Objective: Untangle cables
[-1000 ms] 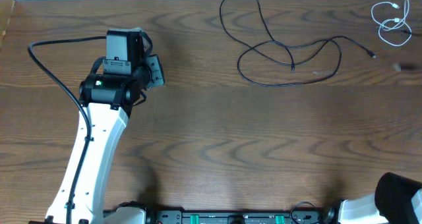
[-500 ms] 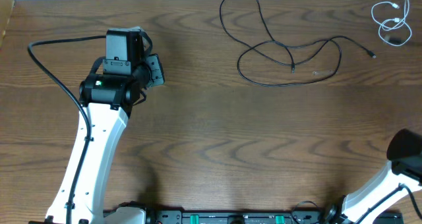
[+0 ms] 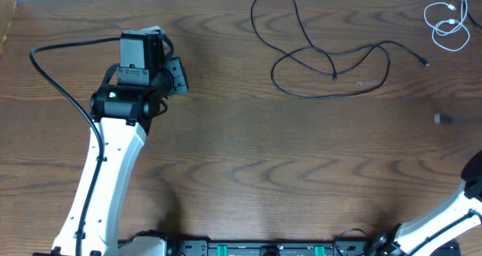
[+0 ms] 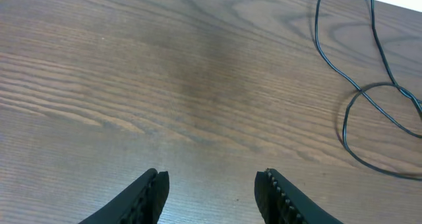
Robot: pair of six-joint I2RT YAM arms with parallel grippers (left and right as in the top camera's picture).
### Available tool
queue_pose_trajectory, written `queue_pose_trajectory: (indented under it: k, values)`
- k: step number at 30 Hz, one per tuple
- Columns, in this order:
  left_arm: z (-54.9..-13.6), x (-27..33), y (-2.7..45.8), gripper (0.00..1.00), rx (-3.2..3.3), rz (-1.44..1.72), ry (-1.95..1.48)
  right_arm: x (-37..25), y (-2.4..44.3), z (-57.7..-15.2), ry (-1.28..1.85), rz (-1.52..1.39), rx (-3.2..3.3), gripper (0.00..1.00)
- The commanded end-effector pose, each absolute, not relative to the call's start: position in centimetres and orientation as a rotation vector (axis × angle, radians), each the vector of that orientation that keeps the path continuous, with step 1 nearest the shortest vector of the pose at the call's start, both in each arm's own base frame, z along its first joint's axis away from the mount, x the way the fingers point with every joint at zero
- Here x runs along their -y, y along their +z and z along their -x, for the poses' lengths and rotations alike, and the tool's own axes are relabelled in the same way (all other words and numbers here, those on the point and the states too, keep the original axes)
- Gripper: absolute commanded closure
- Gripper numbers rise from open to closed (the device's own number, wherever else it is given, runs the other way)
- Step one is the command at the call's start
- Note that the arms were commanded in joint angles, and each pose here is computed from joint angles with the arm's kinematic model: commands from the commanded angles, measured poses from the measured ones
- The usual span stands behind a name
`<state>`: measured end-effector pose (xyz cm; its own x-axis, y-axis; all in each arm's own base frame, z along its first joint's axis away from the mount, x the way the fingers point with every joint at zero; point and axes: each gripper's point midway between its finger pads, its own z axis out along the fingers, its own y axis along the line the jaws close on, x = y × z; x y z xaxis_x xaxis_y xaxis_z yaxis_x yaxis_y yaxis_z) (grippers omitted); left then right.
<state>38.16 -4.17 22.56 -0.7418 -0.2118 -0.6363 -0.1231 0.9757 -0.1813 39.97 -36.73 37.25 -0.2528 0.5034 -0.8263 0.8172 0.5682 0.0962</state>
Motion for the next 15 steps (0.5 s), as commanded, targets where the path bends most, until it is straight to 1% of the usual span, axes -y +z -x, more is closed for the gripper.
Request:
queue_pose_trajectory:
  k: [1, 4, 6, 7, 9, 12, 15]
  values:
    - [-38.5, 4.4, 23.1, 0.52, -2.401, 0.244, -0.189, 39.2, 31.8, -39.2, -0.407, -1.216, -1.988, 0.99]
    - [-38.5, 4.4, 23.1, 0.52, -2.401, 0.244, -0.189, 39.8, 29.1, -39.7, -0.383, -1.198, -2.066, 0.99]
    - [-38.5, 4.4, 23.1, 0.52, -2.4, 0.254, -0.192, 39.5, 28.3, -42.6, -0.3, -1.009, -2.118, 0.99]
    - [-38.5, 4.4, 23.1, 0.52, -2.399, 0.266, -0.197, 38.6, 28.8, -44.8, -0.215, -0.845, -2.12, 0.99]
    - [-38.5, 4.4, 23.1, 0.52, -2.399, 0.266, -0.197, 38.2, 30.2, -46.5, -0.177, -0.748, -2.07, 0.99]
    - [-38.5, 4.4, 23.1, 0.52, -2.399, 0.266, -0.197, 39.3, 31.8, -47.1, -0.263, -0.734, -2.001, 0.99]
    - [-38.7, 4.4, 23.2, 0.52, -2.393, 0.266, -0.198, 39.8, 34.4, -48.5, -0.346, -0.586, -1.932, 0.99]
